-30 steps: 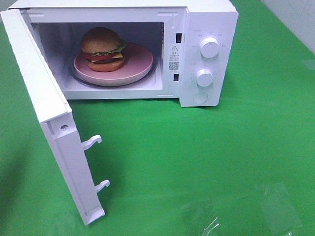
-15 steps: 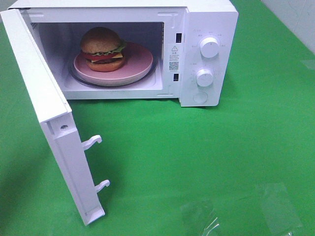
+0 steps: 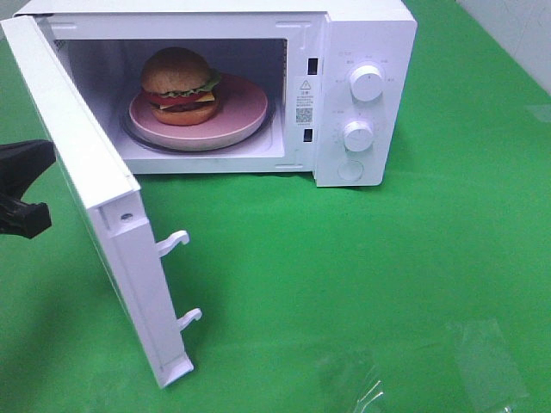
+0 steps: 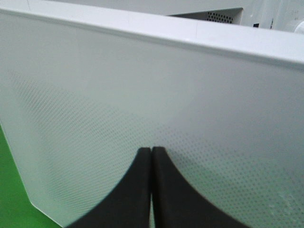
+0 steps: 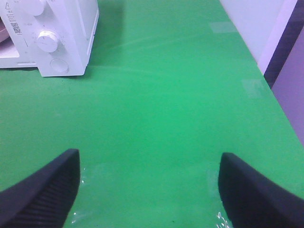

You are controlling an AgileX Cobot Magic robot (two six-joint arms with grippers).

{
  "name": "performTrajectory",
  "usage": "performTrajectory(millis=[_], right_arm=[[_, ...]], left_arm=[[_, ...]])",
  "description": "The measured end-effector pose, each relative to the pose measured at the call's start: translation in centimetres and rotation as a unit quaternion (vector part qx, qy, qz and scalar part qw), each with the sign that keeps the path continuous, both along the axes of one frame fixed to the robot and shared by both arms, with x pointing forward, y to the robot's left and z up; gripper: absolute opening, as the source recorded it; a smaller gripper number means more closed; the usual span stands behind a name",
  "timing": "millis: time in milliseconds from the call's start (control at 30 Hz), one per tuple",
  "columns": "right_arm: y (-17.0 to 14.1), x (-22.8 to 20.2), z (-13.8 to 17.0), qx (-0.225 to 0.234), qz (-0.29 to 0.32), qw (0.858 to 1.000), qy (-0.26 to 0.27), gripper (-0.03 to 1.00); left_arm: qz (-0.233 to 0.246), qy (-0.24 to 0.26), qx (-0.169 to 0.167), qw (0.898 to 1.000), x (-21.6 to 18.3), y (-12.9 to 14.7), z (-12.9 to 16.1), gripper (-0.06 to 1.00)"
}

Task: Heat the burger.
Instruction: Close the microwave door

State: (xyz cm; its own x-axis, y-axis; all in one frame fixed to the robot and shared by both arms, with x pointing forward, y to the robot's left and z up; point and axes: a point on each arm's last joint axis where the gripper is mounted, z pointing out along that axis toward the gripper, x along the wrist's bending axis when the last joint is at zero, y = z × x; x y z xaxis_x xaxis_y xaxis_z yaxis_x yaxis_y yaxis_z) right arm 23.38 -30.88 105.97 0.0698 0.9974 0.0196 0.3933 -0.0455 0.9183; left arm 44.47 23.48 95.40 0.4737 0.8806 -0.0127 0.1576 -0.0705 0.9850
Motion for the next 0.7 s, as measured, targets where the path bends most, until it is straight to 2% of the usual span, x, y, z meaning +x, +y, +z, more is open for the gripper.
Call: performTrajectory(millis=[367,500,700], right_arm=[[0.0,0.0,0.0,0.0,0.0,1.0,0.0,0.76],[0.0,0.0,0.0,0.0,0.0,1.0,0.0,0.76],[0.0,0.0,0.0,0.0,0.0,1.0,0.0,0.76]], left_arm=[[-0.012,0.01,-0.005,1.0,0.9,-2.8,-1.0,0.0],[-0.015,0.002,-0.008,1.0,1.9,-5.2,-0.7,0.0],[-0.004,0.005,-0.006,1.0,3.2,-7.0,-0.5,0.0]])
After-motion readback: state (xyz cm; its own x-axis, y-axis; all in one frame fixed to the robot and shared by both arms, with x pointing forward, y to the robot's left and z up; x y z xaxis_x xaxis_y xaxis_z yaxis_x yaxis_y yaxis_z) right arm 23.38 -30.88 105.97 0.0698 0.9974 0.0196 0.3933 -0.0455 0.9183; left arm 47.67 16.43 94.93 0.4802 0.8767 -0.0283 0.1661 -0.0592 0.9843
